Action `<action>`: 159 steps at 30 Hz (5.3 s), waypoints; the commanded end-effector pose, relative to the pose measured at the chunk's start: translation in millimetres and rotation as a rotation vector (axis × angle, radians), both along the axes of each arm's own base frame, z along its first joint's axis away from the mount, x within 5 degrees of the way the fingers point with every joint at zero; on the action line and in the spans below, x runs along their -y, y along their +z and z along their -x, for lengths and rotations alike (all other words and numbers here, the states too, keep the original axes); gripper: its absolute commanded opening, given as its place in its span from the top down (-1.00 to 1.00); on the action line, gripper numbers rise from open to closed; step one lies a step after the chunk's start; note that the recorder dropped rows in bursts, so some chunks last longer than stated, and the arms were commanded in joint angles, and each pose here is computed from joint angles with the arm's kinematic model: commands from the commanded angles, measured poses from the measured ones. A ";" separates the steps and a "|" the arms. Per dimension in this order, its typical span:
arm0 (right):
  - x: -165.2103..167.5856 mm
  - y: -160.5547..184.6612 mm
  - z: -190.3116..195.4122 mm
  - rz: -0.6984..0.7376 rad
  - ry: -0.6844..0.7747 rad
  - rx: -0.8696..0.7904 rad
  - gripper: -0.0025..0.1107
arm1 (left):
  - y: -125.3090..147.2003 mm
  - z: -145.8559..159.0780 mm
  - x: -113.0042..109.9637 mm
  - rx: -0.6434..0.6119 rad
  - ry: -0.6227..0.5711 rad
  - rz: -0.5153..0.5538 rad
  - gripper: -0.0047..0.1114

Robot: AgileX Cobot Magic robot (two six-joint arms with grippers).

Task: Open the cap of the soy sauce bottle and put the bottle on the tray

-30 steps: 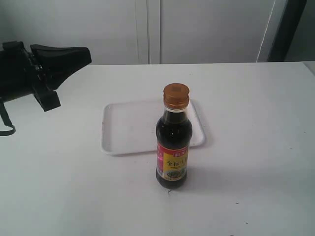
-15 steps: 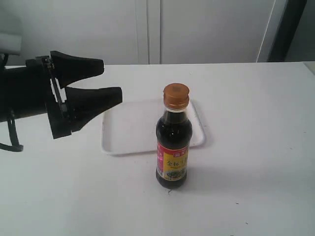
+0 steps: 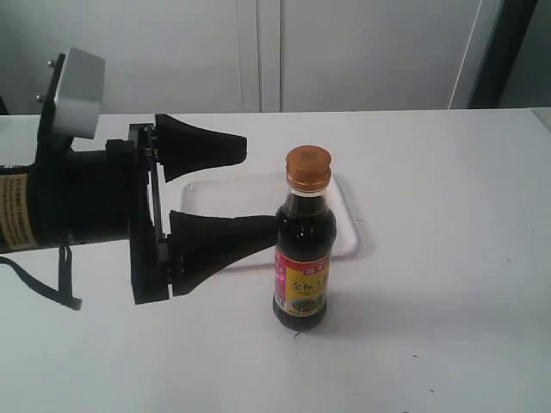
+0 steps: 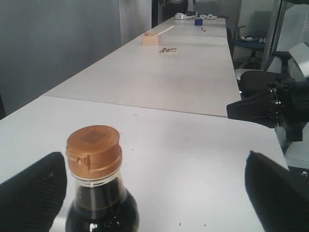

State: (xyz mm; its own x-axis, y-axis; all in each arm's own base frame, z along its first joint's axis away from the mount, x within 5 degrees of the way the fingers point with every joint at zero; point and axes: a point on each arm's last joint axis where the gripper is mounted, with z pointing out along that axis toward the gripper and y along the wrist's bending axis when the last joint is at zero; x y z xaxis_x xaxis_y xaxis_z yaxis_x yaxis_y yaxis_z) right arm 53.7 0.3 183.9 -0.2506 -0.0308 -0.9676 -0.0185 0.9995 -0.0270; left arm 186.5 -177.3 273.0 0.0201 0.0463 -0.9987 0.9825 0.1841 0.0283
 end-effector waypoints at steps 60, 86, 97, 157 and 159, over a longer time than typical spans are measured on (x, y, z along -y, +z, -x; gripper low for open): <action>0.0 -1.4 0.1 0.003 0.001 0.001 0.96 | -91.4 -71.6 80.2 -0.059 0.013 -0.052 -0.86; 0.0 -1.4 0.1 0.003 0.001 0.001 0.96 | -117.2 -75.9 89.1 -0.051 0.020 -0.087 -0.69; 0.0 -1.4 0.1 0.003 0.001 0.001 0.96 | -117.3 -70.4 94.2 -0.028 -0.003 -0.093 0.92; -30.9 132.8 -153.3 -0.008 0.146 0.061 0.96 | -114.3 -77.7 92.7 -0.016 0.081 -0.058 0.92; -35.0 125.3 -159.3 0.006 0.164 0.027 0.96 | -114.3 -77.7 92.7 -0.016 0.081 -0.058 0.92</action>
